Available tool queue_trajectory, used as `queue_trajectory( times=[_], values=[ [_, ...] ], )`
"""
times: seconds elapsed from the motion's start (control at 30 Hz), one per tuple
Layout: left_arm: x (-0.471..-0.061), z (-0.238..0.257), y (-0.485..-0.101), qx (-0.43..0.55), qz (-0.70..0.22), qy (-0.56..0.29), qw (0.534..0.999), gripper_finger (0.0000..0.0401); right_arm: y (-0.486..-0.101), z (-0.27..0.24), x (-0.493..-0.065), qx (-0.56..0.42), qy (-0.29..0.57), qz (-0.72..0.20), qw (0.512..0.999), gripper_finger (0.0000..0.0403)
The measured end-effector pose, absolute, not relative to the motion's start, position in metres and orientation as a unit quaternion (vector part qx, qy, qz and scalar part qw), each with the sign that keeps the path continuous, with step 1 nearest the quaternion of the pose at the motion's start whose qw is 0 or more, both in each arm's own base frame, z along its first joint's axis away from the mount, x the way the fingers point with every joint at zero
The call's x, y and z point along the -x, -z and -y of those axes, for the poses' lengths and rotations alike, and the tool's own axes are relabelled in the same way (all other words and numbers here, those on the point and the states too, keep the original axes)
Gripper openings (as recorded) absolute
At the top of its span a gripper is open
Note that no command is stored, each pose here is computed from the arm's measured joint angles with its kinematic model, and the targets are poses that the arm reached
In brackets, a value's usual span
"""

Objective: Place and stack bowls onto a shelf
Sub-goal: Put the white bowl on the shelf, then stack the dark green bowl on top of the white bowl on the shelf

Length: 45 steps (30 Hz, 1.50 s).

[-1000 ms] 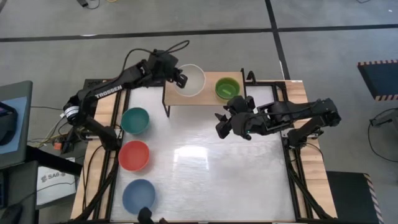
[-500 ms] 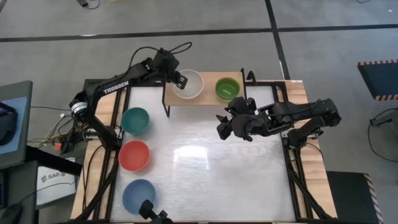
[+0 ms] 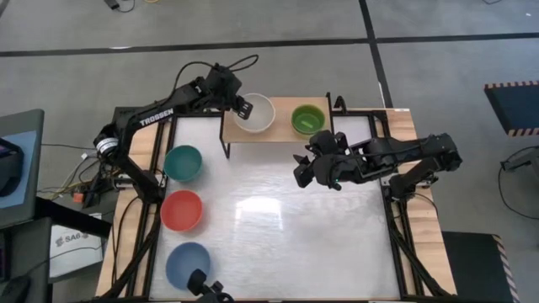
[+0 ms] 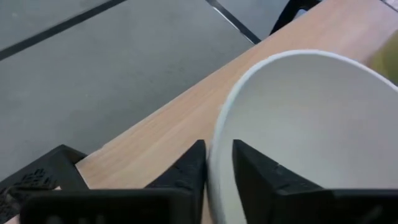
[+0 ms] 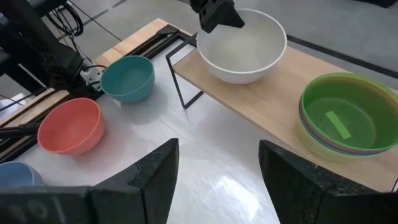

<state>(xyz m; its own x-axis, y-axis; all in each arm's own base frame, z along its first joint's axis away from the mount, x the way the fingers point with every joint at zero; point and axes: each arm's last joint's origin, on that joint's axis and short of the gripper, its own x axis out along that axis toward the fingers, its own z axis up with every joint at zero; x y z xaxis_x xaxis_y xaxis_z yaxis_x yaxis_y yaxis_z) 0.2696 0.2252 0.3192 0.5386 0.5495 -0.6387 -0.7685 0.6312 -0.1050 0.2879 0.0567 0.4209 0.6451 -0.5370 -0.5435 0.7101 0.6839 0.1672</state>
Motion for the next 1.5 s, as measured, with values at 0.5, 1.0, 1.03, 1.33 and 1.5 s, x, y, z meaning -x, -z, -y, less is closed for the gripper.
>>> queue_trajectory(
  times=[0.5, 1.0, 1.03, 1.33, 1.5],
  values=[
    [-0.252, -0.215, -0.394, 0.133, -0.234, -0.397, 0.877, 0.0166, -0.421, -0.057, -0.288, -0.179, 0.35, -0.236, 0.889, 0.0248],
    [-0.175, -0.13, -0.411, 0.117, -0.203, -0.367, 0.9, 0.0169, -0.4, -0.04, -0.291, -0.172, 0.338, -0.321, 0.868, 0.0248],
    [-0.169, -0.123, -0.405, 0.121, -0.203, -0.365, 0.901, 0.0169, -0.398, -0.041, -0.292, -0.177, 0.331, -0.324, 0.868, 0.0248],
    [-0.119, -0.076, -0.356, 0.152, -0.247, -0.309, 0.906, 0.0169, -0.4, -0.042, -0.301, -0.18, 0.284, -0.313, 0.889, 0.0248],
    [-0.104, -0.066, -0.34, 0.184, -0.28, -0.321, 0.886, 0.0169, -0.4, -0.036, -0.302, -0.18, 0.288, -0.314, 0.887, 0.0248]
  ],
)
